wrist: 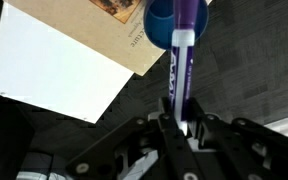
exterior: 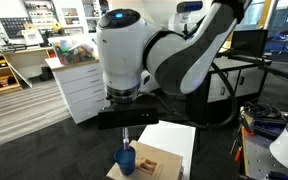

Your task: Pick up the pen from the top of the books and put it in the blue cup.

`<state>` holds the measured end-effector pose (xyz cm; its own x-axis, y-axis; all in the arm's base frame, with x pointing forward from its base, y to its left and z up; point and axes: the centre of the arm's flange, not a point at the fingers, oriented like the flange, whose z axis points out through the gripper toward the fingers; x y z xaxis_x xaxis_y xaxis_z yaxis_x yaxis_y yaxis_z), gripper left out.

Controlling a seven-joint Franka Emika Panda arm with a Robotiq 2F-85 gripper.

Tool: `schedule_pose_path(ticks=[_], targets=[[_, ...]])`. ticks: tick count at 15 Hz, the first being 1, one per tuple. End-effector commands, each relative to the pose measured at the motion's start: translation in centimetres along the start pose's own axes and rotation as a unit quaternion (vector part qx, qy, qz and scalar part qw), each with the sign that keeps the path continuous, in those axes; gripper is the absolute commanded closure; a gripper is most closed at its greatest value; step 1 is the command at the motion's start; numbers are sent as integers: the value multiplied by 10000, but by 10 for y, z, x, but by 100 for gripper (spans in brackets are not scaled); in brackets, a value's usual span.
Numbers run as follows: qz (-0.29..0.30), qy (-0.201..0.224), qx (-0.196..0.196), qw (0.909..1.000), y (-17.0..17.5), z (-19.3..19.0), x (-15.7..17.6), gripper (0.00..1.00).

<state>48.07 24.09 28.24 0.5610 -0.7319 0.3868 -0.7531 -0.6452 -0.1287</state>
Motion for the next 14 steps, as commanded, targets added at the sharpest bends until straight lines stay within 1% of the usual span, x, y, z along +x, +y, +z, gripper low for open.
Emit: schedule_pose_path(ticks=[1,6,14], targets=[[-99,195,383,9990,-5,8,-1,94],[-259,533,719,9956,-8,10,-2,94],[-631,1072,997,9872,-7,9,-3,93]])
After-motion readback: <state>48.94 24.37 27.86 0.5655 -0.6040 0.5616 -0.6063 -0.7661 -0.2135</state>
